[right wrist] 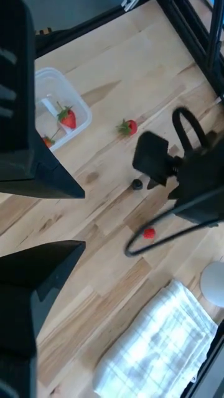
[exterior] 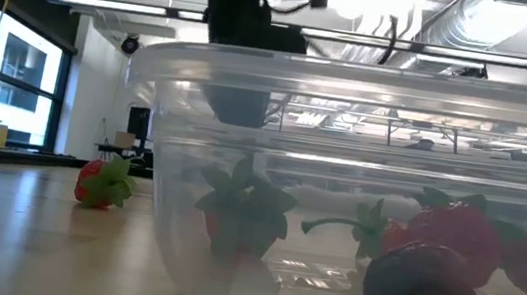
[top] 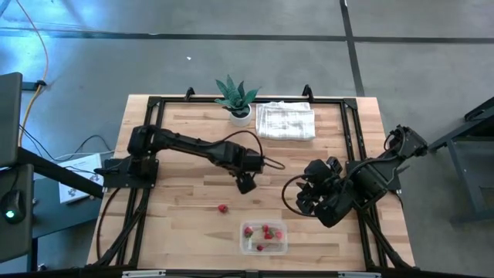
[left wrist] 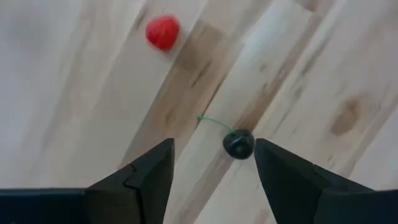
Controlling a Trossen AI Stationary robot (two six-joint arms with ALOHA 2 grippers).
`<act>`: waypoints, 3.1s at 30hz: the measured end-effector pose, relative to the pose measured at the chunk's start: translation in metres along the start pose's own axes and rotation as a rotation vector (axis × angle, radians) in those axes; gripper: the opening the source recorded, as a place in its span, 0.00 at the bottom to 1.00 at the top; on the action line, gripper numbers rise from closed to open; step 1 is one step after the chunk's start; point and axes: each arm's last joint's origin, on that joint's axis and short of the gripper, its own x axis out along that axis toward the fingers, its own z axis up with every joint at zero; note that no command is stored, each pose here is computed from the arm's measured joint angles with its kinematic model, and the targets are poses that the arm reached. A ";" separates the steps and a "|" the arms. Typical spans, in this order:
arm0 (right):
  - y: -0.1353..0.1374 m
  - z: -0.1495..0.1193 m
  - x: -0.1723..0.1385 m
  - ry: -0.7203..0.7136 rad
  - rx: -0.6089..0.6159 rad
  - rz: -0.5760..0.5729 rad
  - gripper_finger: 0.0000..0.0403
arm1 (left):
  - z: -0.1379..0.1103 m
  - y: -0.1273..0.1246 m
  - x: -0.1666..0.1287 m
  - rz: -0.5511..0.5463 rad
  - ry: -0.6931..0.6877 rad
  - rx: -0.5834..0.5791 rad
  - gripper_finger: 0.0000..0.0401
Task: Pick and placing Produce into tupperware
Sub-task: Put the strawberry into the transparent bin
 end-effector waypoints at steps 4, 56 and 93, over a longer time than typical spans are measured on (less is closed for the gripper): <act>0.000 0.000 0.000 0.000 -0.027 0.001 0.27 | 0.003 0.005 0.006 -0.026 0.001 -0.108 0.48; 0.002 0.001 0.000 -0.020 -0.041 0.014 0.27 | -0.122 -0.091 0.029 -0.138 0.015 1.018 0.40; 0.002 0.001 0.000 -0.021 -0.003 0.016 0.27 | -0.114 -0.086 -0.011 -0.089 -0.068 0.925 0.00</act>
